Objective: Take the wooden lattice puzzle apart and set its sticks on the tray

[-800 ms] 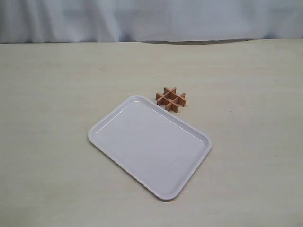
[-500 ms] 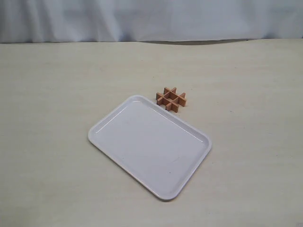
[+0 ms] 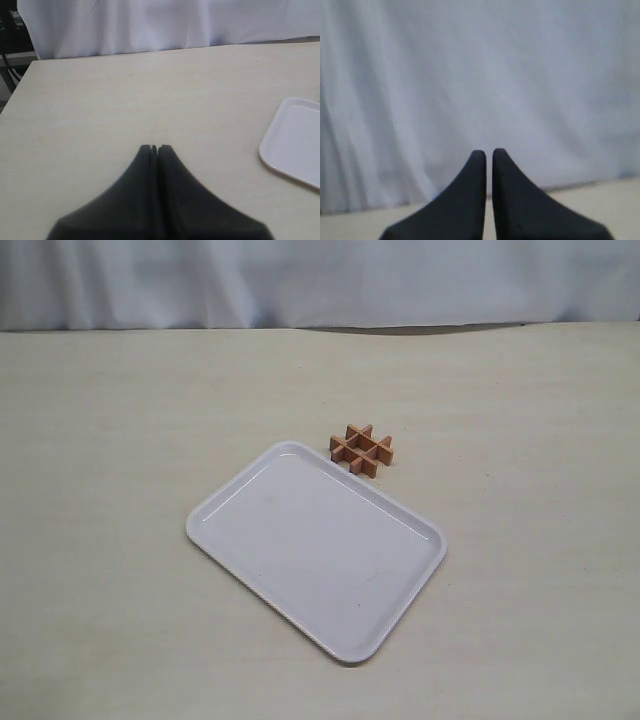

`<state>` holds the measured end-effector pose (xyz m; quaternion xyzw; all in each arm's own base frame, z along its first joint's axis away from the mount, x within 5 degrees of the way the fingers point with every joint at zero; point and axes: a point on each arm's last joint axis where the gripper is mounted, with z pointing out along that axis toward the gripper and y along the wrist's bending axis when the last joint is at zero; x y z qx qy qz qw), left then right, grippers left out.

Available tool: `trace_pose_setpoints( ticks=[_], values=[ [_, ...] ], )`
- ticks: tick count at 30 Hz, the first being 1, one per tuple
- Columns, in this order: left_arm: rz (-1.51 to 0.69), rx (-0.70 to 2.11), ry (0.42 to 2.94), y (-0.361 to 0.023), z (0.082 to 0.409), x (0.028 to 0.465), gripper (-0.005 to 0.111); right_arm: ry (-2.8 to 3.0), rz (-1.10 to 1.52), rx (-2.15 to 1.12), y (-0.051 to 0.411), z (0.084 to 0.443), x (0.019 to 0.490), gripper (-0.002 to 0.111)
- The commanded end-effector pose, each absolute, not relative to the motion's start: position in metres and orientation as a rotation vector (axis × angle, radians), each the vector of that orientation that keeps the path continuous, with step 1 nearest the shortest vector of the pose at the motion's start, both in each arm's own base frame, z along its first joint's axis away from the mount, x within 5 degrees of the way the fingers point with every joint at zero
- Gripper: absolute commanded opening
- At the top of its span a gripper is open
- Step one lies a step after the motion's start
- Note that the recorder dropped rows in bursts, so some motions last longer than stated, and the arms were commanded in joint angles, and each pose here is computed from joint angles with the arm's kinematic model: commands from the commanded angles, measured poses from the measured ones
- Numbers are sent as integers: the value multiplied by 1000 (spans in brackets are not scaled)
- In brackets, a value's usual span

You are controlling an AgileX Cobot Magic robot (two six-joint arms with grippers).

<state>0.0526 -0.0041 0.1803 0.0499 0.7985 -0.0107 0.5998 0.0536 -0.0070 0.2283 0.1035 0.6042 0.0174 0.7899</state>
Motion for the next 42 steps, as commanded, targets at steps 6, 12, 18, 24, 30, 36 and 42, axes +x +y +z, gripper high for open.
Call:
trace_pose_setpoints(
  ticks=[6,12,18,24,30,36,42],
  values=[
    [-31,122,1832,-5,181,53,0,801,145,91,4,268,32,5],
    [-31,122,1832,-5,181,53,0,781,509,249,4,268,32,5],
    [-31,122,1832,-5,181,53,0,828,455,264,1,266,39,5],
    [-31,122,1832,-5,181,53,0,1006,373,316,-6,278,69,5],
    [-31,122,1832,-5,181,53,0,1285,370,383,-14,279,129,5],
    [-31,122,1832,-5,181,53,0,1585,398,272,-13,261,202,5],
    [-31,122,1832,-5,181,53,0,1853,477,91,-10,223,275,5]
  ],
)
